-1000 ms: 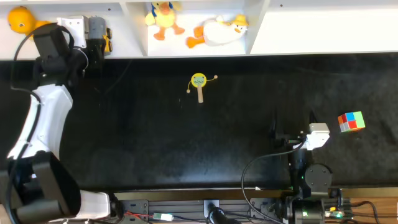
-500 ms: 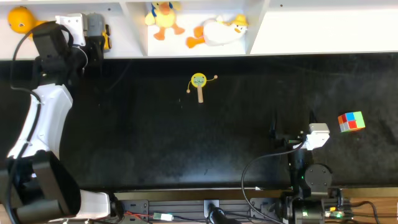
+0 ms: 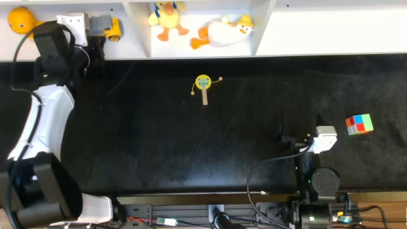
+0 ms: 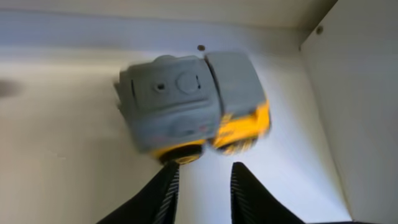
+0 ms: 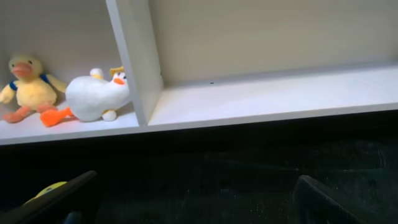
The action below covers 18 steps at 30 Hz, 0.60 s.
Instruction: Store Toys
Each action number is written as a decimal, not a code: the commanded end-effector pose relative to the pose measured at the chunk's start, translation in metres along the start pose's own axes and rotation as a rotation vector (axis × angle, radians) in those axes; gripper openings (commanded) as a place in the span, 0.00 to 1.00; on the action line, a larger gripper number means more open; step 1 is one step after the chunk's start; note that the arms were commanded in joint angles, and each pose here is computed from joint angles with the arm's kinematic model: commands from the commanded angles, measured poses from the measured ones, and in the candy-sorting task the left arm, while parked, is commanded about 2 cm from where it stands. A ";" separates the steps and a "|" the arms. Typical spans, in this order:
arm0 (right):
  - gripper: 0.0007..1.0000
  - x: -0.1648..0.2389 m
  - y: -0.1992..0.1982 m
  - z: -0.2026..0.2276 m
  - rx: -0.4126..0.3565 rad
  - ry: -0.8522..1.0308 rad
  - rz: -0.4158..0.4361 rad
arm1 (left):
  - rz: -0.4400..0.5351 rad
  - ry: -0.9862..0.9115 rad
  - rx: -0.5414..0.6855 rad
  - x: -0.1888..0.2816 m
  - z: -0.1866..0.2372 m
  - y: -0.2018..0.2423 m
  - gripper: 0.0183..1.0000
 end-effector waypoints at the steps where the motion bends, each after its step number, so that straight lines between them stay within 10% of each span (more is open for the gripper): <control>1: 1.00 0.000 0.000 0.004 -0.008 0.002 -0.001 | 0.033 -0.022 -0.006 0.000 -0.012 -0.007 0.37; 10: 1.00 0.000 0.000 0.004 -0.008 0.002 -0.001 | 0.030 0.020 0.006 0.000 -0.002 -0.007 0.48; 18: 1.00 0.000 0.000 0.004 -0.008 0.002 -0.001 | -0.018 0.055 0.015 0.014 0.003 -0.003 0.81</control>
Point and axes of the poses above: each gripper's point midway between its finger pads, its own x axis back along the fingers, its own y axis along the line the jaws close on, z = x × y, the point moved 1 cm from there along x, back along the fingers, and after that the axes turned 5 degrees about x, right-handed, at the moved point
